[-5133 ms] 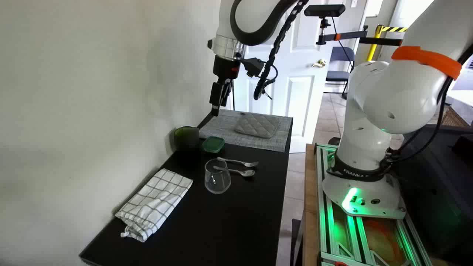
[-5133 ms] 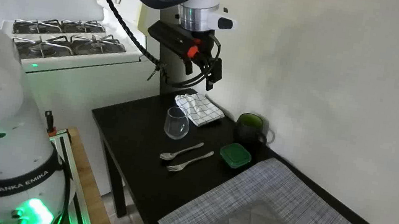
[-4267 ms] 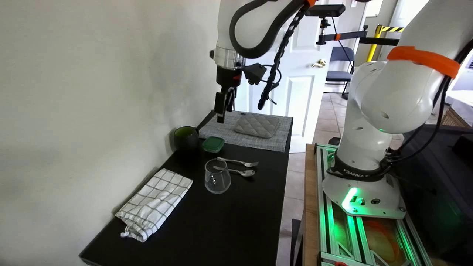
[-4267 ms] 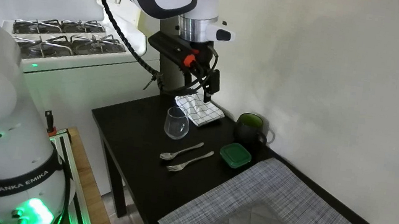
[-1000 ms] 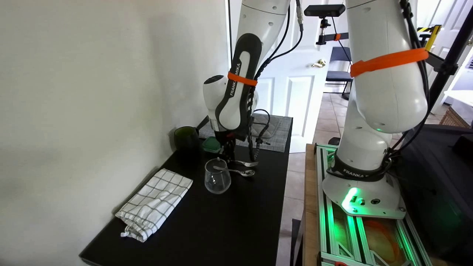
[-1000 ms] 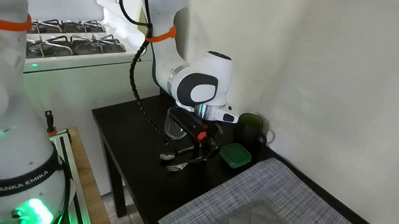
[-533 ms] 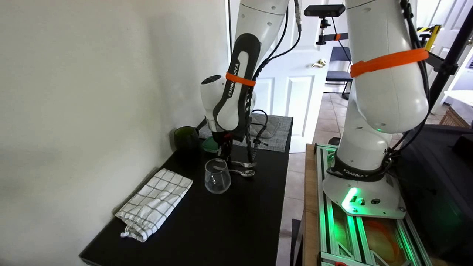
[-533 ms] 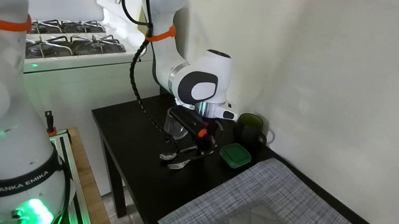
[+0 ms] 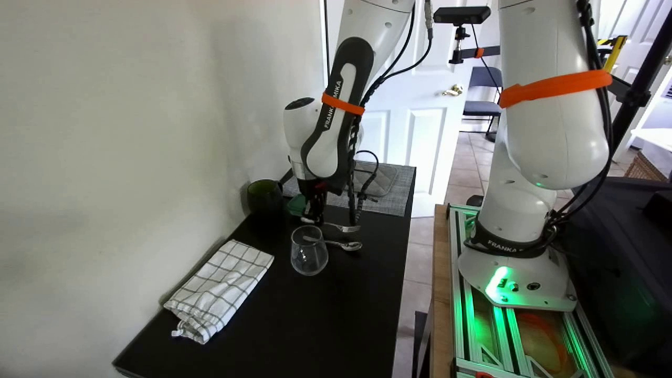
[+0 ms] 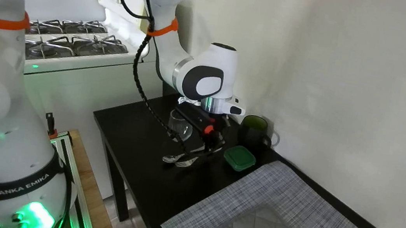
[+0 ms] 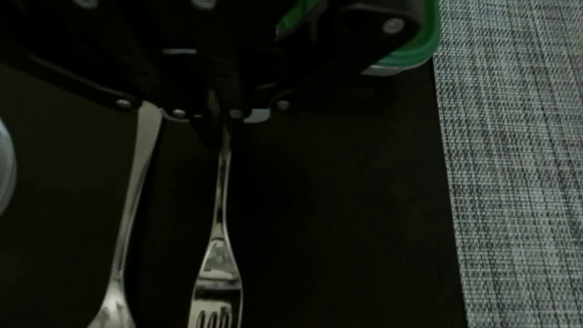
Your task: Put the fork in the glass cup
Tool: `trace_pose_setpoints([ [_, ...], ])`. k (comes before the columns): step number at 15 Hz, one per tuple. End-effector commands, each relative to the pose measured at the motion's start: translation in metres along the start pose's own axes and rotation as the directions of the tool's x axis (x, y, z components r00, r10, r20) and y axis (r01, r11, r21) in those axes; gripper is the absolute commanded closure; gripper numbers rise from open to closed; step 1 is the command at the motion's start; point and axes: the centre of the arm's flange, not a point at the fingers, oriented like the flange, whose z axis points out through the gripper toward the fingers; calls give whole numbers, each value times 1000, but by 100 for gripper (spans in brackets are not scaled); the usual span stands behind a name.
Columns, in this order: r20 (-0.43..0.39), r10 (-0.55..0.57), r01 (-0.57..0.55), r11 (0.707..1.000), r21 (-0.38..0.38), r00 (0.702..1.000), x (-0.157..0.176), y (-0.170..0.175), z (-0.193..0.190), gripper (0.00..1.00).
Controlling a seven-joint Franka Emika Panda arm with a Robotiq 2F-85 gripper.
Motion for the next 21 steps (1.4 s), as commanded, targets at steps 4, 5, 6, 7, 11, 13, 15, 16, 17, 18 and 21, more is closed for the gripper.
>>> trace_pose_setpoints([
  [4,-82,41,-42,999,-11,996,-28,-9,-67,98],
  [5,-99,49,-50,999,-8,994,-32,-14,-74,98],
  [6,-116,51,-52,999,-7,992,-36,-18,-80,98],
  [7,-137,57,-59,998,-5,989,-42,-25,-87,98],
  [11,-229,88,-87,996,14,969,-55,-52,-111,98],
  [13,-294,122,-118,992,32,948,-61,-63,-123,98],
  [15,-347,142,-134,990,46,927,-61,-71,-134,98],
  [16,-368,148,-139,989,52,918,-59,-75,-141,98],
  [17,-396,157,-145,988,60,905,-59,-78,-145,98],
  [18,-418,162,-146,987,71,894,-57,-82,-149,98],
  [21,-482,169,-144,986,88,860,-59,-96,-145,98],
])
